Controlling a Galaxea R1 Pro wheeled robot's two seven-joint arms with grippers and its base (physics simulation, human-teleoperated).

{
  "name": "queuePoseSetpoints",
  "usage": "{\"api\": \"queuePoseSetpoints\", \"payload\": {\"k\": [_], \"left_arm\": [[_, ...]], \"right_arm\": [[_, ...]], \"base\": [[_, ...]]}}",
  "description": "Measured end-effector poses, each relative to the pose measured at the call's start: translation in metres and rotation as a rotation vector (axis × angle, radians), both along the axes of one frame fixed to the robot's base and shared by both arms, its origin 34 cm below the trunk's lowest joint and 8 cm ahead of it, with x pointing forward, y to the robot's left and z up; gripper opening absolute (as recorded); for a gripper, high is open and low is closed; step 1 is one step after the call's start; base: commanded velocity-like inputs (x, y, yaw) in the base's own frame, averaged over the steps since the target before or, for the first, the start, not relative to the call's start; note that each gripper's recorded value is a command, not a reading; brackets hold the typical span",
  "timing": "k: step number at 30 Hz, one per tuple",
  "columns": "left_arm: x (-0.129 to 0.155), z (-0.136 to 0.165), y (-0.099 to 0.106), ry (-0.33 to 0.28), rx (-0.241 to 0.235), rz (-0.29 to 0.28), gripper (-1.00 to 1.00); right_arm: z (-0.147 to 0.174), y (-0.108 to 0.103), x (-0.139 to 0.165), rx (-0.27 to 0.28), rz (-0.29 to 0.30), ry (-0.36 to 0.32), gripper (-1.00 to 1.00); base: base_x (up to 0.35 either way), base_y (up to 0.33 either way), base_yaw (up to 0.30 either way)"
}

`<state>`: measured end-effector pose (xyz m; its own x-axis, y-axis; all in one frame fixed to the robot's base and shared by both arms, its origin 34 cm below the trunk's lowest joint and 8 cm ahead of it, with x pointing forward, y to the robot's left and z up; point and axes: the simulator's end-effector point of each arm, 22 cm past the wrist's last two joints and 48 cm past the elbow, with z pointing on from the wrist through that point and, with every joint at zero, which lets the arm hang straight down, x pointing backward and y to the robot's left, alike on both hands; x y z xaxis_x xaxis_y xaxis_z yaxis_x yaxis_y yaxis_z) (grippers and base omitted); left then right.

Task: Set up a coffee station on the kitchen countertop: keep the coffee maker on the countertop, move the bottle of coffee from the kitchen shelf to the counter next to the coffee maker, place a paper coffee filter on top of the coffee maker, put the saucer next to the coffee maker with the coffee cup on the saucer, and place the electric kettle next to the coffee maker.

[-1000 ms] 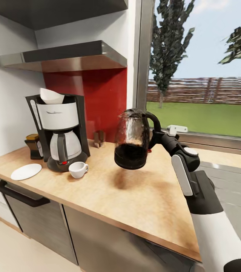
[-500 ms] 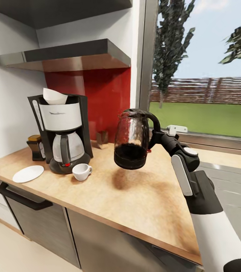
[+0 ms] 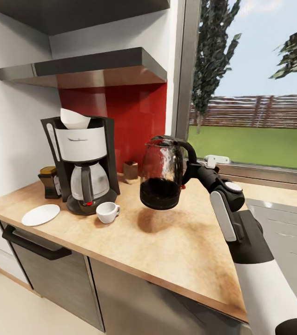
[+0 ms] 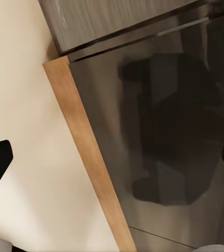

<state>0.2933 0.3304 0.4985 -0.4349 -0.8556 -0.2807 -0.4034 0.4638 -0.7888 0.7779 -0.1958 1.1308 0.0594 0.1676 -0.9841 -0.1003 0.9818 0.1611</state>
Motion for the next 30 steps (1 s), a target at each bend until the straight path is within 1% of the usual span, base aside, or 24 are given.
{"api": "queuePoseSetpoints", "payload": {"k": [2,3,6,11,23,30], "left_arm": [[0.000,0.000,0.000,0.000,0.000,0.000,1.00],[0.000,0.000,0.000,0.000,0.000,0.000,1.00],[0.000,0.000,0.000,0.000,0.000,0.000,1.00],[0.000,0.000,0.000,-0.001,0.000,0.000,1.00],[0.000,0.000,0.000,0.000,0.000,0.000,1.00],[0.000,0.000,0.000,0.000,0.000,0.000,1.00]], "right_arm": [[-0.001,0.005,0.000,-0.008,0.008,0.000,-1.00],[-0.002,0.012,-0.001,-0.015,0.021,0.001,-1.00],[-0.003,0.023,-0.002,-0.038,0.037,0.000,-1.00],[-0.005,0.023,-0.002,-0.044,0.035,0.004,-1.00],[-0.006,0.023,-0.002,-0.045,0.035,0.005,-1.00],[-0.006,0.023,-0.001,-0.044,0.033,0.005,-1.00]], "base": [[0.000,0.028,0.000],[0.000,0.058,0.000],[0.000,0.052,0.000],[0.005,0.016,0.000],[0.144,0.116,0.000],[0.034,0.030,0.000]]}}
